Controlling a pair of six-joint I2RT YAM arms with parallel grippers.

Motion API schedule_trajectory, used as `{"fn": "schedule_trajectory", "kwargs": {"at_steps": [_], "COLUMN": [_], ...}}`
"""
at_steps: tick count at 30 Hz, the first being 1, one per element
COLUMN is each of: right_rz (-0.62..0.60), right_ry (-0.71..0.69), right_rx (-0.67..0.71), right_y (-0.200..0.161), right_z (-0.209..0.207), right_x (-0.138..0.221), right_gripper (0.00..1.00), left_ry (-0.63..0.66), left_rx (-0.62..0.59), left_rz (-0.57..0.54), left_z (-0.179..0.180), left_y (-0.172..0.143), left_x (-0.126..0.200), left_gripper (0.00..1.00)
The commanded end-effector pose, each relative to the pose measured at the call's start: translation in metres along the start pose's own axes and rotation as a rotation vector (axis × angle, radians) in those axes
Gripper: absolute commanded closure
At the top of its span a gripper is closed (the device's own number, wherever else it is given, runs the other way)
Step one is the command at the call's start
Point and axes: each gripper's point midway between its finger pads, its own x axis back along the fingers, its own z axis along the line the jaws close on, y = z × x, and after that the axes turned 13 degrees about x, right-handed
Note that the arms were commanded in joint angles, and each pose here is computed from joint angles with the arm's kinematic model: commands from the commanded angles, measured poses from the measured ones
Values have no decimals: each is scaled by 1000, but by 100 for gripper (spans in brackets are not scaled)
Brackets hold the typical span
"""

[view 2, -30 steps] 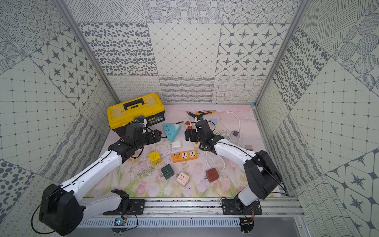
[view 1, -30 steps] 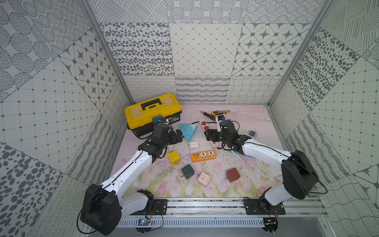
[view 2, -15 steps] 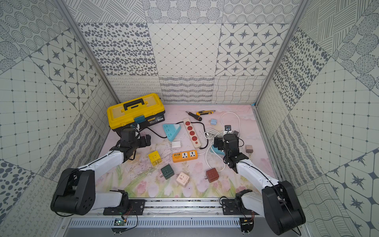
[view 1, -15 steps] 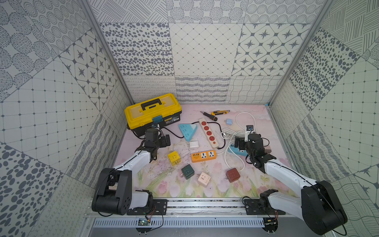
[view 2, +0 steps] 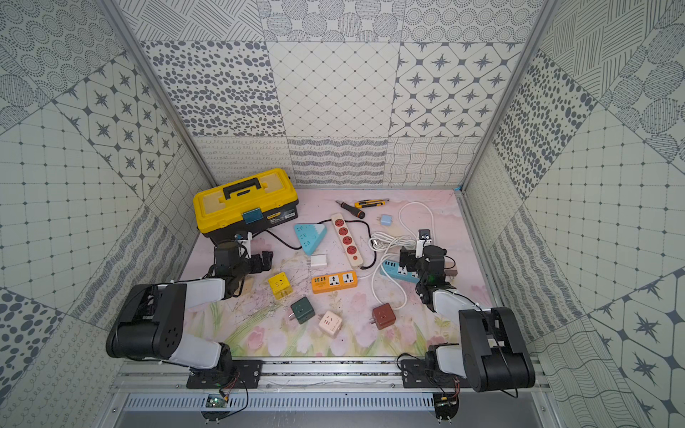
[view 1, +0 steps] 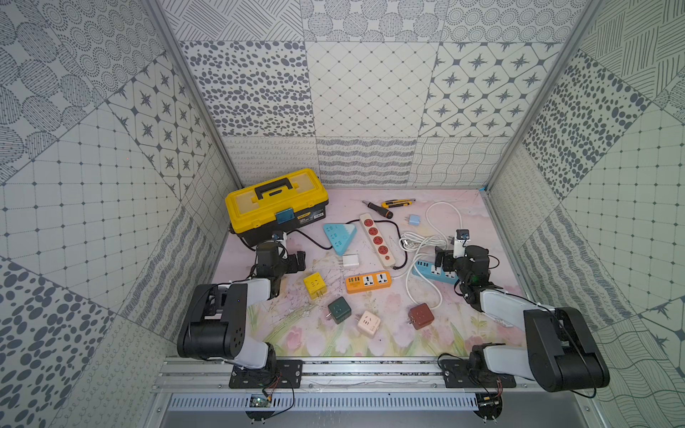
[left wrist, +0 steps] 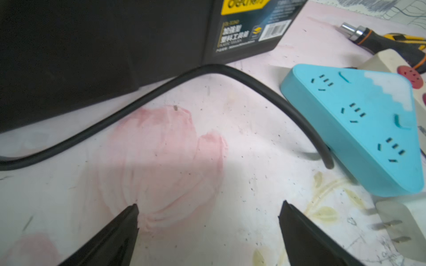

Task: Pull the plug off the socket
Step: Reset both arms

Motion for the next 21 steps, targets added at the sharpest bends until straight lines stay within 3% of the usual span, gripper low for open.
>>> {"fn": "schedule_trajectory", "kwargs": {"at_steps": [1, 7, 21], "right_rz": [-132, -183, -116], "right_ry": [74, 96, -8], "right_rx": [53, 11, -85], "right_y": [32, 24, 9], "right_z": [10, 8, -18], "right_x": [-5, -19, -32], "right_gripper": [1, 1, 1], "left_ry": [-112, -68, -33], "left_rx": [-129, -123, -121], "left_rz": [-190, -213, -223], "left_z": [-29, -22, -20], "left_y": [28, 27, 29], "left_x": [2, 1, 0], "left_gripper": [1, 1, 1]}}
